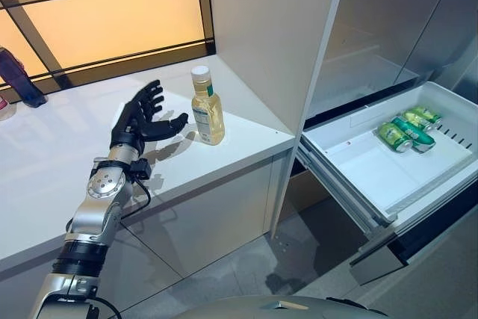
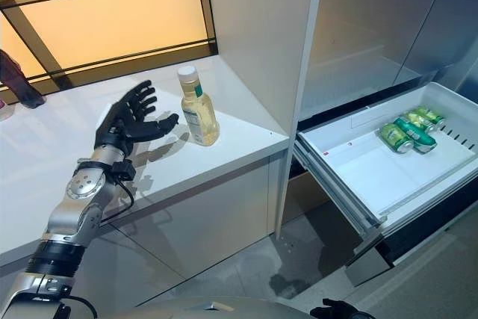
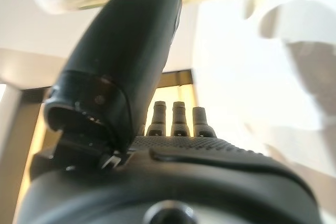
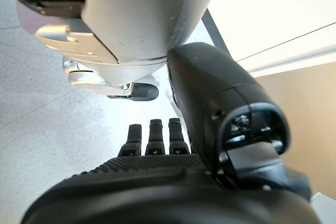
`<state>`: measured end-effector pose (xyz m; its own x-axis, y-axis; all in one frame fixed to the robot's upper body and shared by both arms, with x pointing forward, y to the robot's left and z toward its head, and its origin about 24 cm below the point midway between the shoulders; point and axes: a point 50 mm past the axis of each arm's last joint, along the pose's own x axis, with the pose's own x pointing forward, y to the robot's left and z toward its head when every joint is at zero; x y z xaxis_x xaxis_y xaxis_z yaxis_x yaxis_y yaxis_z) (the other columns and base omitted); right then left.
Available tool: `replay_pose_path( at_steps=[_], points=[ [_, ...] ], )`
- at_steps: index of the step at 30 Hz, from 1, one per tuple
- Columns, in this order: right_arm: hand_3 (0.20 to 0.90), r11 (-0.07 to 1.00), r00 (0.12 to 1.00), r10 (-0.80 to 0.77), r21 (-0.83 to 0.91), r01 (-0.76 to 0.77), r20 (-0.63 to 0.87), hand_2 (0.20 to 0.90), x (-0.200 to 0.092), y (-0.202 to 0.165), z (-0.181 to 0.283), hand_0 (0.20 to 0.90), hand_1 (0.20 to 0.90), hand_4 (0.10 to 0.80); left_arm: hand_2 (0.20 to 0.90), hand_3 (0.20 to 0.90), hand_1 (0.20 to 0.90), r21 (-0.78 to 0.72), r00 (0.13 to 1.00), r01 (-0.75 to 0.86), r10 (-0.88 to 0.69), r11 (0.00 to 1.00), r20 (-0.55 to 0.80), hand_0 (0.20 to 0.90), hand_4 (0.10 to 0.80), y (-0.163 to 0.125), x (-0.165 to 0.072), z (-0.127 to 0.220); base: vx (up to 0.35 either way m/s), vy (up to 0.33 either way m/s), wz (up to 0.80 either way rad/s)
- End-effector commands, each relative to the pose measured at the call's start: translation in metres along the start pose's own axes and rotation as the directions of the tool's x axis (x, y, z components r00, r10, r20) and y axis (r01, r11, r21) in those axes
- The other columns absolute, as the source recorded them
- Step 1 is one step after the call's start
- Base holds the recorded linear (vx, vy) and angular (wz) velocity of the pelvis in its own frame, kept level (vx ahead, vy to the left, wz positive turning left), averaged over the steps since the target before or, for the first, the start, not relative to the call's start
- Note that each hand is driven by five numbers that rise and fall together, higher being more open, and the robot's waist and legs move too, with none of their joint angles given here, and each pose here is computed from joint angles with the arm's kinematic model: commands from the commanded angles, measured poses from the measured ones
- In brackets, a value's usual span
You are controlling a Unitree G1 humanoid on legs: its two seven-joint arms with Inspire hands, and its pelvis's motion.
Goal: Put drinks into fridge and close the fridge
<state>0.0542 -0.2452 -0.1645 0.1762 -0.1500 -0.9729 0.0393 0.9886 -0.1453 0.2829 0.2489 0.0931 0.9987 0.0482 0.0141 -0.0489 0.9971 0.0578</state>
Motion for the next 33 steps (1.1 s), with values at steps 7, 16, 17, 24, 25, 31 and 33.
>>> replay_pose_path(
  at_steps=[7, 16, 17, 24, 25, 31, 33],
  points=[
    [0.900, 0.999, 0.999, 0.045, -0.020, -0.045, -0.003, 0.900, 0.002, 0.012, 0.011, 0.900, 0.900, 0.800, 0.900, 0.900, 0.900, -0.099, 0.988, 0.021, -0.005, 0.995, 0.156, 0.900, 0.800, 0.008, 0.034, 0.053, 0.006, 0.002, -0.03],
    [0.900, 0.999, 0.999, 0.045, -0.030, -0.046, -0.008, 0.900, 0.002, 0.012, 0.011, 0.900, 0.900, 0.800, 0.900, 0.900, 0.900, -0.160, 0.989, 0.027, -0.003, 0.987, 0.148, 0.900, 0.800, 0.007, 0.041, 0.055, 0.005, 0.000, -0.03],
    [0.900, 0.998, 0.999, 0.045, -0.030, -0.046, -0.009, 0.900, 0.002, 0.012, 0.011, 0.900, 0.900, 0.800, 0.900, 0.900, 0.900, -0.168, 0.989, 0.035, -0.010, 0.985, 0.148, 0.900, 0.800, 0.005, 0.041, 0.055, 0.000, 0.000, 0.00],
    [0.900, 0.998, 0.999, 0.048, -0.031, -0.048, -0.010, 0.900, 0.002, 0.012, 0.012, 0.900, 0.900, 0.800, 0.900, 0.900, 0.900, -0.218, 0.985, 0.118, -0.085, 0.969, 0.152, 0.900, 0.800, -0.009, 0.043, 0.056, 0.000, 0.000, 0.00],
    [0.900, 0.998, 0.999, 0.048, -0.030, -0.048, -0.010, 0.900, 0.002, 0.012, 0.012, 0.900, 0.900, 0.800, 0.900, 0.900, 0.900, -0.217, 0.983, 0.128, -0.095, 0.968, 0.154, 0.900, 0.800, -0.010, 0.042, 0.057, 0.000, 0.000, 0.00],
    [0.900, 0.998, 0.999, 0.048, -0.028, -0.048, -0.012, 0.900, 0.002, 0.012, 0.011, 0.900, 0.900, 0.800, 0.900, 0.900, 0.900, -0.199, 0.976, 0.168, -0.134, 0.966, 0.171, 0.900, 0.800, -0.014, 0.038, 0.059, 0.000, 0.000, 0.00],
    [0.900, 0.999, 0.999, 0.048, -0.025, -0.048, -0.011, 0.900, 0.001, 0.011, 0.011, 0.900, 0.900, 0.800, 0.900, 0.900, 0.900, -0.192, 0.973, 0.180, -0.146, 0.965, 0.180, 0.900, 0.800, -0.014, 0.036, 0.062, 0.000, 0.000, 0.00]
  ],
)
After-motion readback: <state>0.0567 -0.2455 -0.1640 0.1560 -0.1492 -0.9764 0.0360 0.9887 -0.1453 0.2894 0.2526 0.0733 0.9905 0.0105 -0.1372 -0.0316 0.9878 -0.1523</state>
